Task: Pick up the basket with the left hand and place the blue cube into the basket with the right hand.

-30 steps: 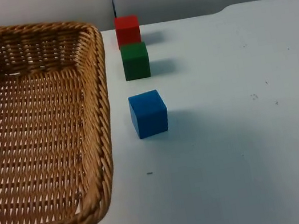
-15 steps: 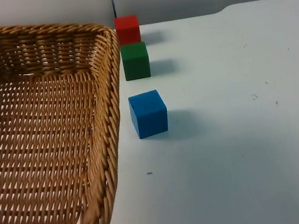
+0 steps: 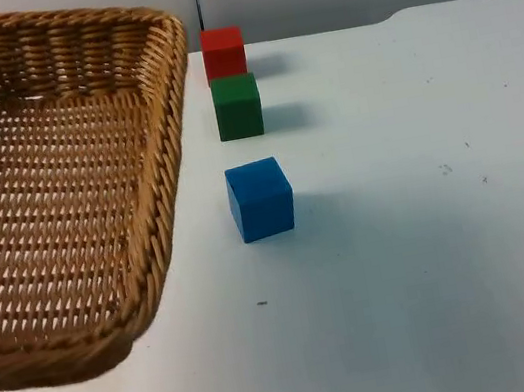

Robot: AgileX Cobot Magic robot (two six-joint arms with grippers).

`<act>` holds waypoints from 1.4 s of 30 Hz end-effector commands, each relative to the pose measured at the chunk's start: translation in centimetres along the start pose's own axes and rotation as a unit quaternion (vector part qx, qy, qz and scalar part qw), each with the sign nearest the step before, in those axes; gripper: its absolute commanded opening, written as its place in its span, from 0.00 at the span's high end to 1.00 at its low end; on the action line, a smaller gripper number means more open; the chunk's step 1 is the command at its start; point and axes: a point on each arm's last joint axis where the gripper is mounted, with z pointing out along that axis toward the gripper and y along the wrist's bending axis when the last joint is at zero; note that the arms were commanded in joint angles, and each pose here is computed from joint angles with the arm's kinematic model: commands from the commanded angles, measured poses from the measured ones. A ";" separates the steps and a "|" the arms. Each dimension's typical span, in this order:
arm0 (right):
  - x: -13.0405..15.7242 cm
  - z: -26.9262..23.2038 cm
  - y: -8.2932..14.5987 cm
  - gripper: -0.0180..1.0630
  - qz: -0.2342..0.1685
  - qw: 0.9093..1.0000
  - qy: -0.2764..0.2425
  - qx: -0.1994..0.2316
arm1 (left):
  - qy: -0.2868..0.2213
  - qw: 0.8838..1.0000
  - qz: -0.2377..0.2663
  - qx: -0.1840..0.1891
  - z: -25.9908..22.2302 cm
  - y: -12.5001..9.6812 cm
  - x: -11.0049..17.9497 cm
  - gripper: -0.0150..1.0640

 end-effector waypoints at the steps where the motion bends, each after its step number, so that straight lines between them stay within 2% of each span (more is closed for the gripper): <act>1: -0.8 0.5 -0.2 0.03 -0.005 1.000 -0.006 0.001 | -0.039 0.999 -0.025 0.015 -0.5 0.3 -0.9 0.99; 4: -2.3 2.2 -0.6 0.03 0.003 1.000 0.010 -0.002 | -0.060 0.997 -0.035 0.045 -0.9 1.0 -1.1 0.99; 6: -2.8 2.9 -0.7 0.03 0.004 1.000 0.017 -0.012 | -0.061 0.997 -0.035 0.044 -1.0 1.1 -1.1 0.99; 8: -4.0 5.3 -0.6 0.03 0.015 0.998 0.040 -0.055 | -0.054 0.998 -0.027 0.030 -0.9 1.3 -1.0 0.99; 9: -4.0 5.3 -0.6 0.03 0.015 0.998 0.040 -0.055 | -0.054 0.998 -0.027 0.030 -0.9 1.3 -1.0 0.99; 11: -4.9 8.1 -0.7 0.03 0.026 0.994 0.070 -0.086 | -0.052 0.998 -0.024 0.024 -0.9 1.4 -1.0 0.99; 13: -5.1 9.3 -0.6 0.04 0.024 0.991 0.089 -0.095 | -0.051 0.998 -0.022 0.020 -0.9 1.5 -0.9 0.99; 17: -5.3 14.3 1.9 0.04 0.008 0.982 0.134 -0.132 | -0.053 0.998 -0.022 0.013 -0.9 1.6 -1.0 0.99; 19: -5.1 15.5 2.7 0.04 -0.002 0.982 0.140 -0.126 | -0.055 0.998 -0.022 0.011 -0.9 1.7 -1.0 0.99; 20: -4.7 17.4 4.1 0.04 -0.012 0.980 0.160 -0.113 | -0.057 0.998 -0.022 0.007 -0.9 1.7 -1.1 0.99; 21: -4.3 18.6 5.2 0.04 -0.021 0.977 0.181 -0.107 | -0.059 0.998 -0.022 0.004 -0.9 1.8 -1.1 0.99; 22: -4.0 19.6 6.0 0.04 -0.046 0.975 0.194 -0.096 | -0.059 0.998 -0.023 0.004 -0.9 1.8 -1.1 0.99; 23: -4.0 19.6 6.0 0.04 -0.046 0.975 0.194 -0.096 | -0.059 0.998 -0.023 0.004 -0.9 1.8 -1.1 0.99; 25: -3.4 22.0 8.1 0.04 -0.070 0.969 0.223 -0.081 | -0.059 0.998 -0.024 0.004 -0.9 1.8 -1.1 0.99; 27: -3.0 24.1 10.0 0.04 -0.076 0.965 0.236 -0.080 | -0.059 0.998 -0.024 0.004 -0.9 1.8 -1.1 0.99; 28: -3.0 24.1 10.0 0.04 -0.076 0.965 0.236 -0.080 | -0.059 0.998 -0.024 0.004 -0.9 1.8 -1.1 0.99; 32: -2.5 28.7 12.8 0.04 -0.076 0.959 0.258 -0.084 | -0.060 0.998 -0.024 0.005 -0.9 1.8 -1.1 0.99; 38: -1.5 33.6 14.5 0.04 -0.074 0.951 0.293 -0.072 | -0.060 0.998 -0.024 0.005 -0.9 1.8 -1.1 0.99; 42: -0.2 37.6 15.1 0.04 -0.081 0.944 0.317 -0.036 | -0.060 0.998 -0.024 0.005 -0.9 1.8 -1.1 0.99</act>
